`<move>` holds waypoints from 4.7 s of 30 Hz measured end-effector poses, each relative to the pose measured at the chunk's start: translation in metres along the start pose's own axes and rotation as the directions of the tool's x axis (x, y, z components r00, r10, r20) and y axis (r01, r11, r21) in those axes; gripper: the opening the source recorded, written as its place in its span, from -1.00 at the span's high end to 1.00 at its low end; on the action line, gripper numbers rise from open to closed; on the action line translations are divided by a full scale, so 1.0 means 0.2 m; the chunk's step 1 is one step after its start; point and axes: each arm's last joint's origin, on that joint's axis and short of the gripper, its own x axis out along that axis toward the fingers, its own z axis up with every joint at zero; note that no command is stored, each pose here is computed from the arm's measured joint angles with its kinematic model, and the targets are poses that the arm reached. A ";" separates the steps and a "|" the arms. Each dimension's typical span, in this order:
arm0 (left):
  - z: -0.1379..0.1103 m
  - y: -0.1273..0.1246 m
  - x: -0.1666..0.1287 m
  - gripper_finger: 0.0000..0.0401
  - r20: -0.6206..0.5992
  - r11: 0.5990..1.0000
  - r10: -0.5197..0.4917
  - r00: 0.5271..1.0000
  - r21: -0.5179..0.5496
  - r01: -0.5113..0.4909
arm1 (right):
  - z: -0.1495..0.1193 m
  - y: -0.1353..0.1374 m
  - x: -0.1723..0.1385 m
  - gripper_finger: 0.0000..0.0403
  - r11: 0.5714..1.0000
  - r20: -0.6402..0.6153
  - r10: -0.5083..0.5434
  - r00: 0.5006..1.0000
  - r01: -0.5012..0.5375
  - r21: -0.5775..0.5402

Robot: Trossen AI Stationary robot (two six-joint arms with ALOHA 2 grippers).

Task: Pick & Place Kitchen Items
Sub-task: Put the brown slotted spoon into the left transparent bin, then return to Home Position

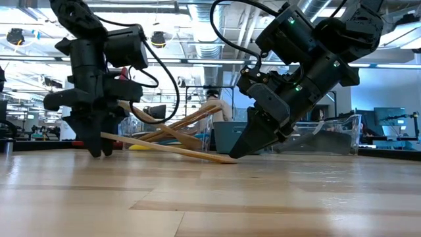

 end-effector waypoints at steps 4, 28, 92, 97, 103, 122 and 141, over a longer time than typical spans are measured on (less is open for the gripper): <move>0.00 0.00 0.00 0.31 0.005 1.000 0.005 1.000 0.000 -0.005 | 0.00 0.00 0.00 1.00 1.000 0.000 0.000 1.000 0.000 0.000; 0.00 0.00 0.00 0.67 0.013 1.000 -0.011 1.000 0.007 0.011 | 0.01 0.00 -0.01 1.00 0.999 0.014 0.000 1.000 -0.001 0.051; 0.09 0.61 -0.50 0.80 -0.178 0.793 0.439 0.880 -0.384 -0.473 | 0.03 -0.10 -0.29 1.00 0.999 -0.292 -0.032 0.956 0.030 -0.009; 0.10 0.65 -0.48 0.79 -0.201 0.805 0.435 0.877 -0.349 -0.480 | 0.03 -0.10 -0.29 1.00 0.999 -0.290 -0.035 0.957 0.034 -0.009; 0.08 0.69 -0.48 0.80 -0.225 0.792 0.435 0.872 -0.364 -0.489 | 0.03 -0.10 -0.29 1.00 0.999 -0.289 -0.035 0.957 0.034 -0.009; 0.07 0.69 -0.48 0.47 -0.226 0.785 0.439 0.870 -0.375 -0.493 | 0.03 -0.10 -0.29 1.00 0.999 -0.290 -0.034 0.956 0.033 -0.010; 0.02 0.61 -0.73 0.26 -0.061 0.754 0.534 0.843 -0.416 -0.508 | 0.03 -0.10 -0.29 1.00 0.999 -0.302 -0.036 0.953 0.034 -0.012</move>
